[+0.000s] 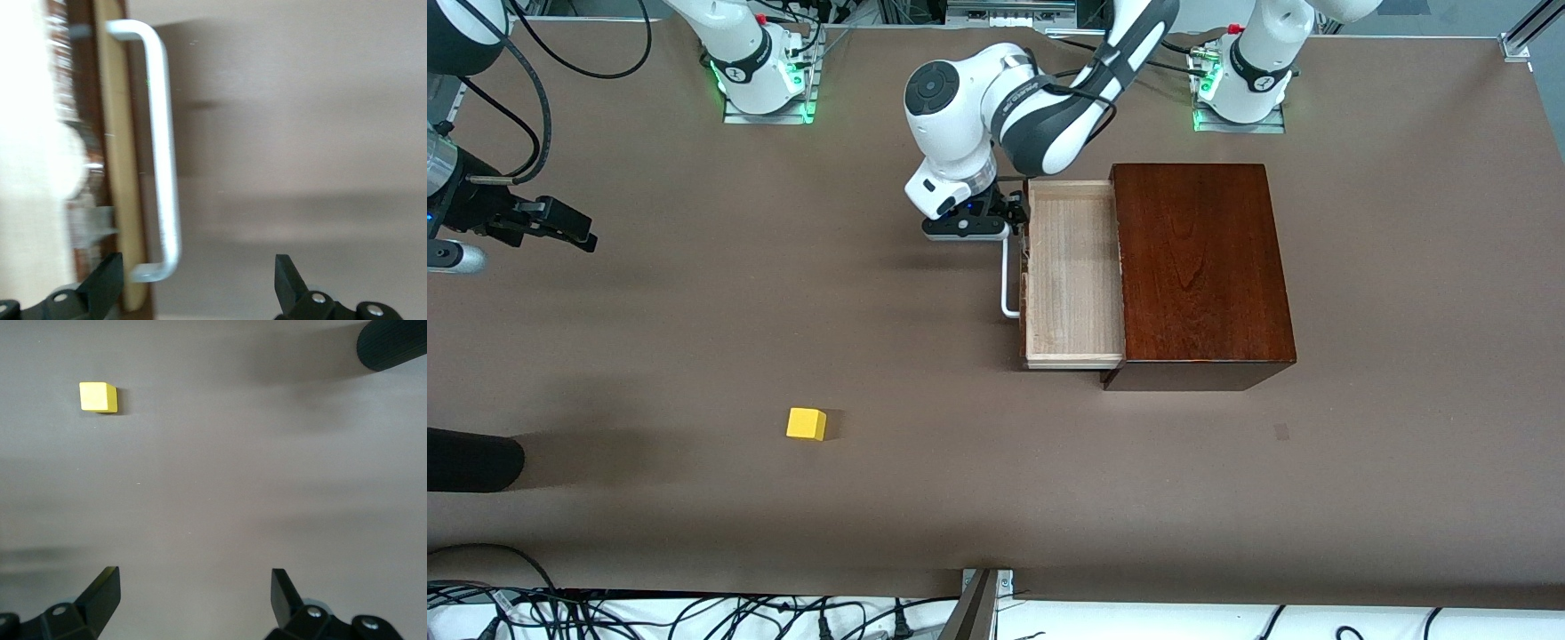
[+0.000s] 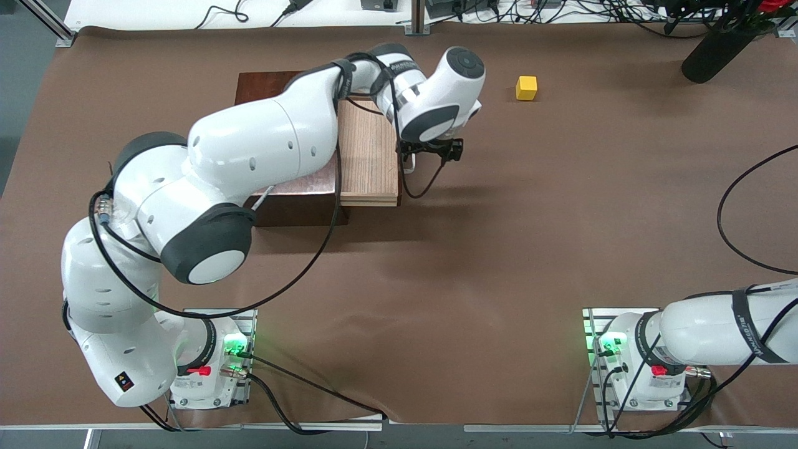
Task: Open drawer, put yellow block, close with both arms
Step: 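Release the handle with the left gripper while the right gripper grasps the cube, then carry the yellow cube with the right gripper over the open drawer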
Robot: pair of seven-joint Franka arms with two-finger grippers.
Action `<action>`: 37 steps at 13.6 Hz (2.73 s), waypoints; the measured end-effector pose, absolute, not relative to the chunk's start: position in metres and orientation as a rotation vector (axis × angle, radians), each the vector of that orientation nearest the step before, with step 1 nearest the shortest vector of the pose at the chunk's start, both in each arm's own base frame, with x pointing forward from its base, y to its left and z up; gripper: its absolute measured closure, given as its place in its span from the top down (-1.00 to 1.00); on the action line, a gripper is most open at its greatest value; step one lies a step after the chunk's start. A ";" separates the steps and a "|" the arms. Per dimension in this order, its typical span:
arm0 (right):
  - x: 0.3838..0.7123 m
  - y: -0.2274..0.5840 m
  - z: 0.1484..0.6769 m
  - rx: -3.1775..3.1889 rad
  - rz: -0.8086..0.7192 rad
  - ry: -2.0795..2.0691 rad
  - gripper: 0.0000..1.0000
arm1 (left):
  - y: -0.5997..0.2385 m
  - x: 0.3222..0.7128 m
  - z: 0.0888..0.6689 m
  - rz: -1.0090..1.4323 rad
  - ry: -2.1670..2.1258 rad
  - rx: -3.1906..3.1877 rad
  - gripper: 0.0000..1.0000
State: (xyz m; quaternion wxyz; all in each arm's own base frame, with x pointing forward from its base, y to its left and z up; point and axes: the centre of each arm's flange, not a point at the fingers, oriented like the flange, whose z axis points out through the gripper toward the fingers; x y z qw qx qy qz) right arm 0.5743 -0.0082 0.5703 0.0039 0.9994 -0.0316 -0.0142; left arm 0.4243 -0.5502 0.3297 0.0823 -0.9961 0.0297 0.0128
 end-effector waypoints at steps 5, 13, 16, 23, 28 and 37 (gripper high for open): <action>0.594 0.030 0.542 3.133 -0.089 -0.001 1.00 | -0.495 0.454 0.411 0.102 0.041 -2.961 1.00; 0.659 0.181 0.486 3.106 -0.066 -0.272 1.00 | -0.319 0.527 0.556 0.135 -0.195 -3.099 1.00; 0.669 0.203 0.450 3.089 -0.084 -0.348 1.00 | -0.245 0.543 0.581 0.159 -0.184 -3.106 1.00; 0.722 0.179 0.300 3.103 0.018 -0.379 1.00 | -0.100 0.544 0.613 0.139 -0.125 -3.133 1.00; 0.729 0.190 0.231 3.123 0.097 -0.360 1.00 | -0.069 0.538 0.605 0.176 -0.161 -3.132 1.00; 0.733 0.193 0.198 3.142 0.158 -0.228 0.10 | -0.036 0.546 0.622 0.060 -0.170 -3.151 1.00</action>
